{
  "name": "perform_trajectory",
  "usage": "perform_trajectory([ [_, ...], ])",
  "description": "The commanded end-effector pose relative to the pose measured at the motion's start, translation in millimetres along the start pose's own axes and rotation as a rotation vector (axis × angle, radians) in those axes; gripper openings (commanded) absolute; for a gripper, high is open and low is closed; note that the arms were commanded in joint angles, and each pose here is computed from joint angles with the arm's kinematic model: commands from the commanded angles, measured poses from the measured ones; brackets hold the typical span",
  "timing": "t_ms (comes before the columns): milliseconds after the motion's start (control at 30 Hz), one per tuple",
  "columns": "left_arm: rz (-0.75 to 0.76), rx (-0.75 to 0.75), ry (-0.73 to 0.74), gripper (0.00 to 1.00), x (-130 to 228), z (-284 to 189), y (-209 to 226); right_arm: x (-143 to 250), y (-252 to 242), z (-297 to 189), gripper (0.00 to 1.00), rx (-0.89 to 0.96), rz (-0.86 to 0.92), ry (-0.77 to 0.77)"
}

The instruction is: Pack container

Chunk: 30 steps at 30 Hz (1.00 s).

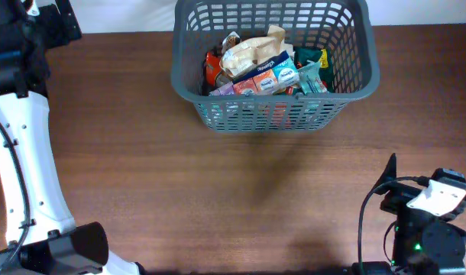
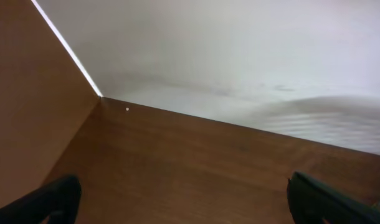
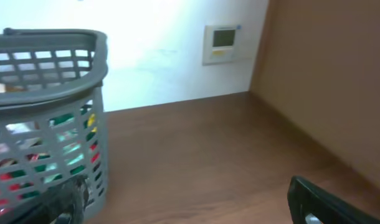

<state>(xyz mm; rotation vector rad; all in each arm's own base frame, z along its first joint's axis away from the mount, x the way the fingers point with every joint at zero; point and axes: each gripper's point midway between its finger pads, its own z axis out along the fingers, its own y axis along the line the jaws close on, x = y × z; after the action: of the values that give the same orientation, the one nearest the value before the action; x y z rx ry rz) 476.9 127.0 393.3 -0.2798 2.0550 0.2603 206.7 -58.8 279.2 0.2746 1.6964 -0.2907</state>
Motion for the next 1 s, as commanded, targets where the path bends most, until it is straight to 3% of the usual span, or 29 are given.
perform_trajectory([
  [0,-0.014,-0.011,-0.025,0.99,-7.8,-11.6,4.2,-0.2,5.0,-1.6,0.99,-0.034,-0.007,0.002],
  [300,-0.014,-0.011,-0.024,0.99,-7.4,-11.6,4.2,20.5,3.7,-2.5,0.99,-0.029,-0.038,0.084],
  [567,-0.014,-0.011,-0.024,0.99,-7.4,-11.6,4.2,-19.6,29.8,-8.1,0.99,-0.188,0.076,-0.100],
  [767,-0.014,-0.011,-0.024,0.99,-7.4,-11.6,4.2,-7.5,55.5,-11.2,0.99,-0.339,0.088,-0.197],
  [967,-0.014,-0.011,-0.024,0.99,-7.3,-11.6,4.2,18.5,61.0,1.4,0.99,-0.347,0.101,-0.268],
])
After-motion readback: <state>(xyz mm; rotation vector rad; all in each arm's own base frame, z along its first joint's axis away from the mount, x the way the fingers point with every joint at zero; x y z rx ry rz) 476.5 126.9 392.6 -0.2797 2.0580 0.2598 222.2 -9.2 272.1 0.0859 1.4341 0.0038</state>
